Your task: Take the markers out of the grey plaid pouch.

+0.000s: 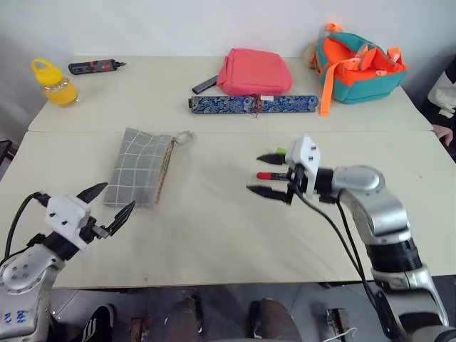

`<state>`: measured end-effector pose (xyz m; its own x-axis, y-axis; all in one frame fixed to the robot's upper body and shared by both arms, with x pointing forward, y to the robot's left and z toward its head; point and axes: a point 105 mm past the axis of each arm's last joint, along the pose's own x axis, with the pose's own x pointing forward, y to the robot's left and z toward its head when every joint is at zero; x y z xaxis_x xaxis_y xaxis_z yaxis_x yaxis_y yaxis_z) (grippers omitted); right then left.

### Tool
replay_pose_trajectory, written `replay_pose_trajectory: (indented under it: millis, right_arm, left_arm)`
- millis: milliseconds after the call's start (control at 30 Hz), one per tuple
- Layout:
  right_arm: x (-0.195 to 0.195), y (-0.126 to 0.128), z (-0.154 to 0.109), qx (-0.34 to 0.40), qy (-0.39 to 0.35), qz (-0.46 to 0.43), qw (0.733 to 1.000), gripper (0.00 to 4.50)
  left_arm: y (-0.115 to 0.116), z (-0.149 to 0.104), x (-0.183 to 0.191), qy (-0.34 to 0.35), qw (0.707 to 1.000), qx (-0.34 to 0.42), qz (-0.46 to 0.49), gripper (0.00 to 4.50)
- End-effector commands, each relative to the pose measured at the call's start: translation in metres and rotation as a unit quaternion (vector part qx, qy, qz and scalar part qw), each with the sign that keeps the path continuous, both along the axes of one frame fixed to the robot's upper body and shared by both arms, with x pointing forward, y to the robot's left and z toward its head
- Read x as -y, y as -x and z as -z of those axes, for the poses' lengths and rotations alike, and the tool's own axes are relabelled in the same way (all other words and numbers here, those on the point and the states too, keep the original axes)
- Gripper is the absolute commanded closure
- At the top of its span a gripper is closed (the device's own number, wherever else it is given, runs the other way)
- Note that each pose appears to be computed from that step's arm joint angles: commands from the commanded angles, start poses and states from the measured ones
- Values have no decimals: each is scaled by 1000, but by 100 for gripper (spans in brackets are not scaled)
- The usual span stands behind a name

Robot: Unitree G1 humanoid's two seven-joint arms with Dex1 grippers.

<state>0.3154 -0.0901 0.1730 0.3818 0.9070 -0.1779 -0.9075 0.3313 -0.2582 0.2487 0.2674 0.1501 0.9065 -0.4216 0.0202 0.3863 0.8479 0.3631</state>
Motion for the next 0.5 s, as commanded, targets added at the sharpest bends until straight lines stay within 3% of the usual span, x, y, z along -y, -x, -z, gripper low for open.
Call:
replay_pose_trajectory:
  millis: [33,167,300,400,500]
  right_arm:
    - [-2,23,-3,5,-18,-36,999,33]
    - [9,32,6,-9,-39,-15,999,33]
    - [23,30,18,-20,-68,20,997,33]
    - [33,23,31,-17,-58,44,997,33]
    - [32,20,30,-16,-68,49,996,33]
  left_arm:
    - [15,-16,5,35,999,22,13,64]
    - [24,-11,-16,72,996,12,-42,64]
    - [36,16,-39,79,992,-27,-99,64]
    - [41,29,-43,89,989,-44,-107,64]
    - [40,25,-37,100,990,-36,-89,64]
